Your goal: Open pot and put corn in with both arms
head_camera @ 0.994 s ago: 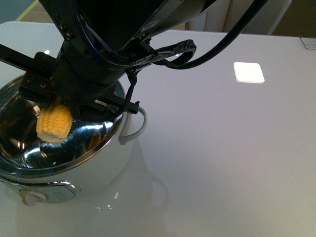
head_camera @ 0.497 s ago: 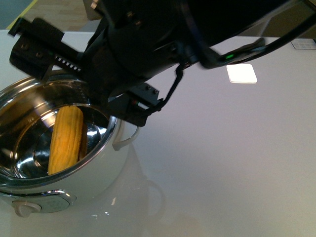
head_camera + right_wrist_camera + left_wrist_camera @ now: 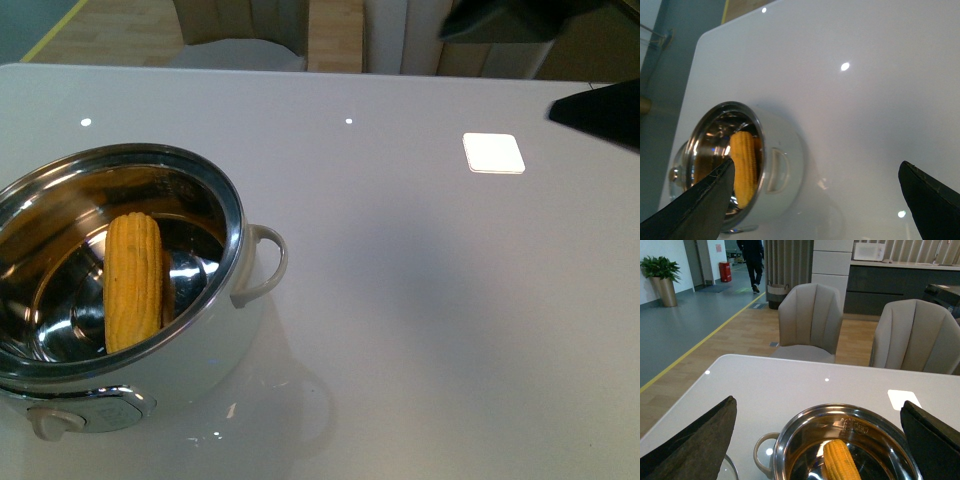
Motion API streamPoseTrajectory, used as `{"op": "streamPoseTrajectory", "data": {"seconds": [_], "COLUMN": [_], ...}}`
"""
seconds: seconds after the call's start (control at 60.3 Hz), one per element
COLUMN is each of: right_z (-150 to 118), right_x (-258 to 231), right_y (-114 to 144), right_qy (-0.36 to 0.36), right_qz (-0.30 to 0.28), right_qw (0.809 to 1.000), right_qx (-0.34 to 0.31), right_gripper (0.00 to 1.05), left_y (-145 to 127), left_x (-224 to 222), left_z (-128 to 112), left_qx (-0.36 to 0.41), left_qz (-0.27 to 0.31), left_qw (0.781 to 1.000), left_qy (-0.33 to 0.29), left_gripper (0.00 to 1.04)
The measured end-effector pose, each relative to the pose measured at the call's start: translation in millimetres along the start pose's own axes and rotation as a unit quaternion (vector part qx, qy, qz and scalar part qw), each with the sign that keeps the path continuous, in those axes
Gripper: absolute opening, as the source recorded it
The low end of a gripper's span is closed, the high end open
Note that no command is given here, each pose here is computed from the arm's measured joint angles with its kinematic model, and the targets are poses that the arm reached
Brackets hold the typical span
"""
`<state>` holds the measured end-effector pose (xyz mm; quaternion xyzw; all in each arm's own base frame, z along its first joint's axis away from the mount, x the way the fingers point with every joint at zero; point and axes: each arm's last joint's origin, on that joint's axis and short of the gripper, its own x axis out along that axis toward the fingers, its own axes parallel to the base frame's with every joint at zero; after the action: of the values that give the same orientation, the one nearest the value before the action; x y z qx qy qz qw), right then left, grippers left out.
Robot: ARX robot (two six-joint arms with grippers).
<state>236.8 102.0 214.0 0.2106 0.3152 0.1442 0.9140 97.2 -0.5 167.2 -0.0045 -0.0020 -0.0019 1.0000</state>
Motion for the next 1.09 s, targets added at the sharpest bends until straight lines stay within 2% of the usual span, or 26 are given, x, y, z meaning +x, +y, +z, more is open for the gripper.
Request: {"op": "streamPoseTrajectory", "data": {"seconds": [0.199,0.232,0.282,0.365,0.514,0.729,1.094], "right_z": [1.5,0.4,-6.6,-16.2,-27.8,-45.1,-62.1], "right_x": [-44.4,-44.5,-46.1,-54.4,-69.9,-80.6,-97.6], "right_y": [-5.5,-6.0,-15.5,-32.8,-48.7,-67.9,-89.0], "right_qy": [-0.059,-0.131,-0.230,-0.296,-0.316,-0.310,-0.309], "right_qz": [-0.002,-0.031,-0.080,-0.129,-0.133,-0.139,-0.133], "right_qw": [0.997,0.987,0.962,0.932,0.919,0.917,0.918], "right_qx": [-0.049,-0.085,-0.127,-0.164,-0.197,-0.208,-0.211], "right_gripper": [0.96,0.90,0.80,0.66,0.39,0.02,0.02], "left_y": [0.0,0.0,-0.1,0.1,0.0,0.0,0.0], "left_x": [0.0,0.0,0.0,0.0,0.0,0.0,0.0], "left_z": [0.0,0.0,0.0,0.0,0.0,0.0,0.0], "left_qx": [0.000,0.000,0.000,0.000,0.000,0.000,0.000], "left_qz": [0.000,0.000,-0.001,0.001,-0.001,0.000,0.000], "left_qw": [1.000,1.000,1.000,1.000,1.000,1.000,1.000], "left_qy": [0.000,0.000,0.000,0.000,0.000,0.000,0.000], "left_gripper": [0.98,0.98,0.98,0.98,0.98,0.98,0.98]}}
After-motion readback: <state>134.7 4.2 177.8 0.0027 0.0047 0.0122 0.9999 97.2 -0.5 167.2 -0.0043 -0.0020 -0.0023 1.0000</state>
